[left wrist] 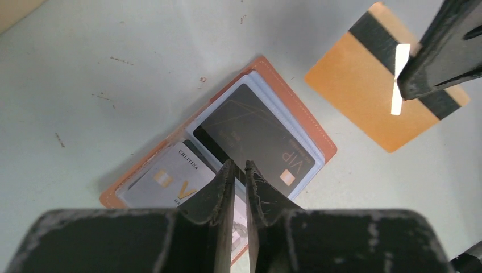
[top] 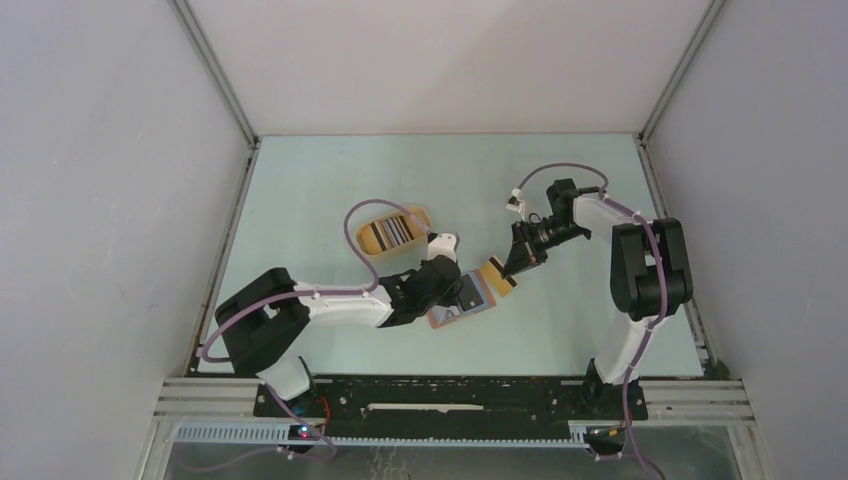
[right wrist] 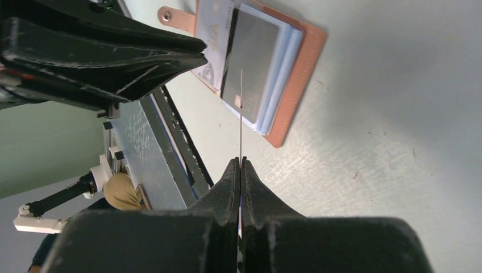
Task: Put the credit cards into the card holder
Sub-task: Turn over the card slot in the card holder.
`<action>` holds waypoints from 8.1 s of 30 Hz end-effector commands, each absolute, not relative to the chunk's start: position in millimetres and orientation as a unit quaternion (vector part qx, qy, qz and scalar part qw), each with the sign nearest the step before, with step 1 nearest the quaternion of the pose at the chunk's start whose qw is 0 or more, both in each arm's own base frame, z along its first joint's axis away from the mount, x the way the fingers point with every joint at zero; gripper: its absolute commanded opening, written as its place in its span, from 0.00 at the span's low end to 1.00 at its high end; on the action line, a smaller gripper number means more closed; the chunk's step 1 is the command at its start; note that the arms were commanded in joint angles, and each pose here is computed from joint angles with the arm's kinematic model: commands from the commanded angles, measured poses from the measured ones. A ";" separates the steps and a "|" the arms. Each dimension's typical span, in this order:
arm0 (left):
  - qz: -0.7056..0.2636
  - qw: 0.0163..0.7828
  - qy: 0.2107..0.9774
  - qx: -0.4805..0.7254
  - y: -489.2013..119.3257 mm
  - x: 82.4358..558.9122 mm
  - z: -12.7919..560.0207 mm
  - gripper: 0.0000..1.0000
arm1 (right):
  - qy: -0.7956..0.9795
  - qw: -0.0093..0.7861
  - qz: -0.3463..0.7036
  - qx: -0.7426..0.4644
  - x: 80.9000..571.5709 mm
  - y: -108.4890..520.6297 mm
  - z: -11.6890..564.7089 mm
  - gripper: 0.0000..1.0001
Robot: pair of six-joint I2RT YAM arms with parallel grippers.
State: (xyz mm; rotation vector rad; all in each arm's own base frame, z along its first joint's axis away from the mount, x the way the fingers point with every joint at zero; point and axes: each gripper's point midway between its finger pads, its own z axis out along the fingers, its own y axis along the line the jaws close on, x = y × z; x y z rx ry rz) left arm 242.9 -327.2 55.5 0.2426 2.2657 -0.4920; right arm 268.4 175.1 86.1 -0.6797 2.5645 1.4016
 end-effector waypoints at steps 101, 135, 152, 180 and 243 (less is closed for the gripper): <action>-0.314 0.334 0.889 -0.004 -317.5 225.5 55.6 0.49 | 0.810 -0.019 0.510 -0.290 240.6 218.7 78.9 0.00; -0.450 0.328 0.829 -0.053 -314.0 225.0 73.1 0.66 | 0.807 -0.031 0.500 -0.312 232.1 226.0 75.1 0.00; -0.462 0.308 0.829 -0.065 -315.1 227.3 59.5 0.69 | 0.809 -0.033 0.489 -0.324 229.5 227.5 72.1 0.00; -0.459 0.309 0.830 -0.068 -310.4 227.3 54.7 0.68 | 0.813 0.112 0.458 -0.341 257.6 191.1 121.8 0.00; -0.522 0.349 0.773 -0.090 -296.2 230.6 81.6 0.68 | 0.760 0.066 0.468 -0.446 206.4 232.5 101.4 0.00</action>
